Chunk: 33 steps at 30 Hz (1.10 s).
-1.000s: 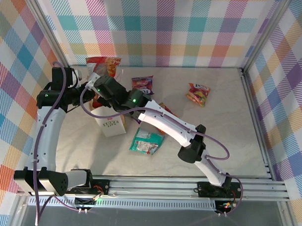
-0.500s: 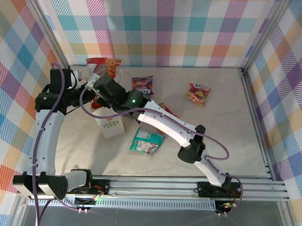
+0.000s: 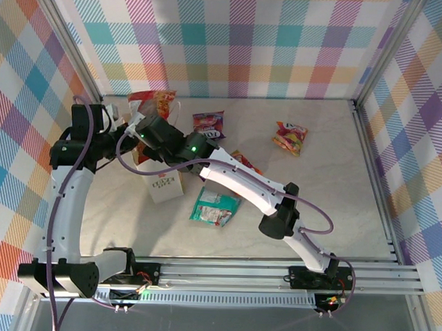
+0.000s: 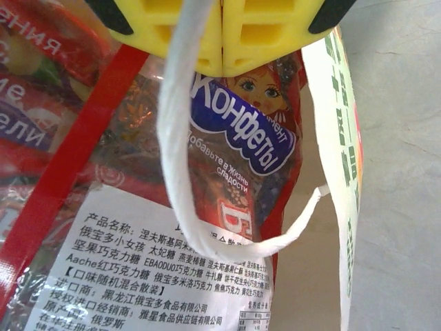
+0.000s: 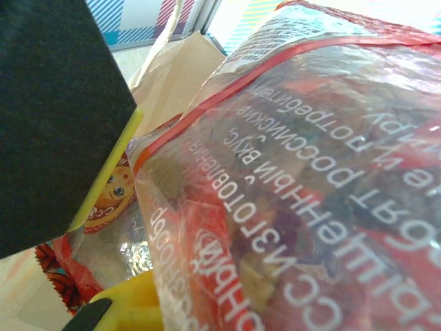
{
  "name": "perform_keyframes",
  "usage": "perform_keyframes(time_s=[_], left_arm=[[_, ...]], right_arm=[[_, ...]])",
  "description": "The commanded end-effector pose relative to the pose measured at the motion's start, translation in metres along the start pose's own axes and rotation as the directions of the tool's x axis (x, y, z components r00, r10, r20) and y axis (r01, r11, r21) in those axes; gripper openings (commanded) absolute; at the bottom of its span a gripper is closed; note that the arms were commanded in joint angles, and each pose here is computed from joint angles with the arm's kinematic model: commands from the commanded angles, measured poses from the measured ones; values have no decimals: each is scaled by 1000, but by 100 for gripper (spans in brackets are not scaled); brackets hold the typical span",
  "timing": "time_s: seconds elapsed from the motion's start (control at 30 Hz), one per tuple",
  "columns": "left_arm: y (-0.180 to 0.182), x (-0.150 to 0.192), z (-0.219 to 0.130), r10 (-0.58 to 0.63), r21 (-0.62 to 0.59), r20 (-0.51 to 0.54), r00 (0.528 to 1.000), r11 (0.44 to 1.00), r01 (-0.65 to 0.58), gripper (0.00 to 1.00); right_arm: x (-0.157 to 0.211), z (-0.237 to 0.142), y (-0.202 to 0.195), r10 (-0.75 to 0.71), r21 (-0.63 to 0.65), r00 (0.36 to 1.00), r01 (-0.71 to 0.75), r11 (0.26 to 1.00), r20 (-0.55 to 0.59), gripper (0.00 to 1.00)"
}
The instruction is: Place the snacks into the paper bag
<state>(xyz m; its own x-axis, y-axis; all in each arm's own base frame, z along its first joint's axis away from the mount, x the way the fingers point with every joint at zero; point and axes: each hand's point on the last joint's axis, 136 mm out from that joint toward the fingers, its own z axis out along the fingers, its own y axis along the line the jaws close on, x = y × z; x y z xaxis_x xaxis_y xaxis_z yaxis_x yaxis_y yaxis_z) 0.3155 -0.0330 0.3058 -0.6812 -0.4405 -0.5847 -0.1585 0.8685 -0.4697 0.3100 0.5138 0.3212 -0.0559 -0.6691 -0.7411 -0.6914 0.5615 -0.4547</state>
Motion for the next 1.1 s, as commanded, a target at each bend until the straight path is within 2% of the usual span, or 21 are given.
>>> perform_keyframes(time_s=[0.0,0.2,0.43,0.67,1.07], left_arm=[[-1,-9,-7,0,6,59,998,1000,-1,8],[9,-9,-5,-31,-41,79,996,999,34,7],[21,-17,-15,-65,-93,167,984,992,81,8],[21,-17,-14,-81,-85,180,980,992,97,9],[24,-16,-7,-105,-76,189,976,990,121,9]], right_arm=[[-45,-32,-27,64,56,986,-73,996,152,6],[-40,-31,-20,7,48,992,-13,999,129,6],[-31,-30,-23,-57,93,995,49,994,85,4],[-27,-30,-18,-109,69,992,104,992,70,4],[-7,-26,-10,-169,31,986,169,985,-4,17]])
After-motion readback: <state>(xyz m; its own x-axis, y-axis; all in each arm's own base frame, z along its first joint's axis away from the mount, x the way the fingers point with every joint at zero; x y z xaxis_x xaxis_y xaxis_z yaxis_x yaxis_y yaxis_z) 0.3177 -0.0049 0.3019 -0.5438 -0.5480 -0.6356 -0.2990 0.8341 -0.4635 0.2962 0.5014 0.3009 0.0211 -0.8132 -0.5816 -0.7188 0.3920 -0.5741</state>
